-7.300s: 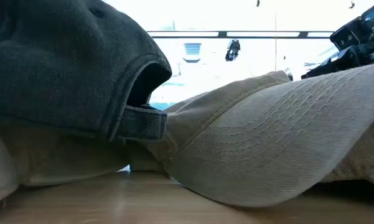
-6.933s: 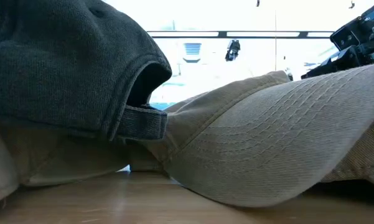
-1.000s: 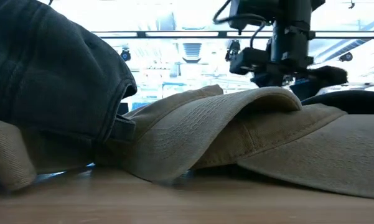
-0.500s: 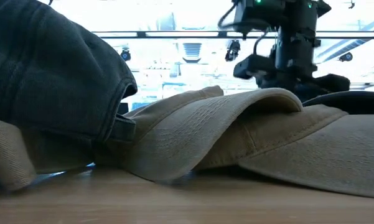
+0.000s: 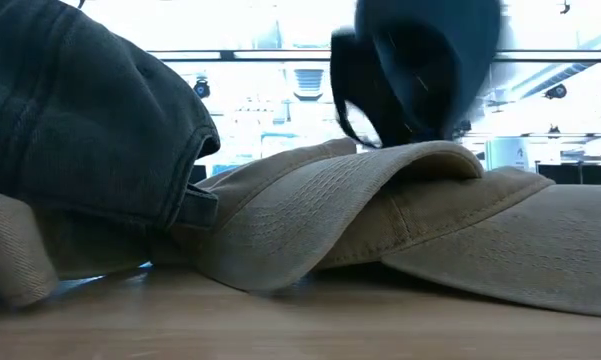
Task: Pick & Place hat
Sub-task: Put the right black cap into the right transparent bin
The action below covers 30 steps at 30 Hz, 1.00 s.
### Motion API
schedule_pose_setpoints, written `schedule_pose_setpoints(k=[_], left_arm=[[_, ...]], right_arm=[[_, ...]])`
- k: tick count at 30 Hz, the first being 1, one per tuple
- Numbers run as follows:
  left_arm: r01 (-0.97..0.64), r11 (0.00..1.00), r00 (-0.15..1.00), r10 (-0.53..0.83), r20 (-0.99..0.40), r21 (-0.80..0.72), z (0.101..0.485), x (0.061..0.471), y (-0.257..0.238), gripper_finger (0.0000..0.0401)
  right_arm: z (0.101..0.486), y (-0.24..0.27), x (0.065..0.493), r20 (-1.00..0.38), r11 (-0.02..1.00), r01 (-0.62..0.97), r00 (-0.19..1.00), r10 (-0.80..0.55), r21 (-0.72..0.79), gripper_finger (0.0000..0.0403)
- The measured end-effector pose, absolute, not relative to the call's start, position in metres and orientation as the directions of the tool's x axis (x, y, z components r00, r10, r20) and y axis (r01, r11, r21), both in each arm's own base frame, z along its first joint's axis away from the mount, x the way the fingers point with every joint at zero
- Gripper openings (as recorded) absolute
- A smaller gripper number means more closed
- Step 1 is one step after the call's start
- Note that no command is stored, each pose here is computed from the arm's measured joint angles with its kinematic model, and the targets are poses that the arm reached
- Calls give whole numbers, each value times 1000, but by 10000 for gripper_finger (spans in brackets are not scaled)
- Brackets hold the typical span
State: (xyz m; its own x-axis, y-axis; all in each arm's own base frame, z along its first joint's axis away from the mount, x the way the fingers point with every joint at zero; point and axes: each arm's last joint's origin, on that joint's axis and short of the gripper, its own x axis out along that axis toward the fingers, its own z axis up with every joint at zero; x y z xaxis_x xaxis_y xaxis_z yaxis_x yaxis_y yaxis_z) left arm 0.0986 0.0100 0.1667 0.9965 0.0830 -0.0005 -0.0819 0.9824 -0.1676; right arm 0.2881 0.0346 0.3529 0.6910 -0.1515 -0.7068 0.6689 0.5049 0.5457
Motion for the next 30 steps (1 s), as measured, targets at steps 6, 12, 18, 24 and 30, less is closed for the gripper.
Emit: schedule_pose_setpoints(k=[6,12,18,24,30], left_arm=[[-82,982,997,83,-1,-168,167,99,10,131],[-82,982,997,83,-1,-168,167,99,10,131],[-82,982,997,83,0,-168,167,99,10,131],[-82,982,997,83,0,-168,167,99,10,131],[-77,980,996,82,21,-184,169,99,10,131]], right_arm=[[425,2,253,-441,583,660,751,-492,474,13],[441,-62,236,-381,561,678,733,-564,474,13],[415,-134,255,-401,634,556,830,-388,537,13],[351,-169,269,-588,602,589,775,-232,539,13],[288,-172,275,-690,567,638,706,-162,520,13]])
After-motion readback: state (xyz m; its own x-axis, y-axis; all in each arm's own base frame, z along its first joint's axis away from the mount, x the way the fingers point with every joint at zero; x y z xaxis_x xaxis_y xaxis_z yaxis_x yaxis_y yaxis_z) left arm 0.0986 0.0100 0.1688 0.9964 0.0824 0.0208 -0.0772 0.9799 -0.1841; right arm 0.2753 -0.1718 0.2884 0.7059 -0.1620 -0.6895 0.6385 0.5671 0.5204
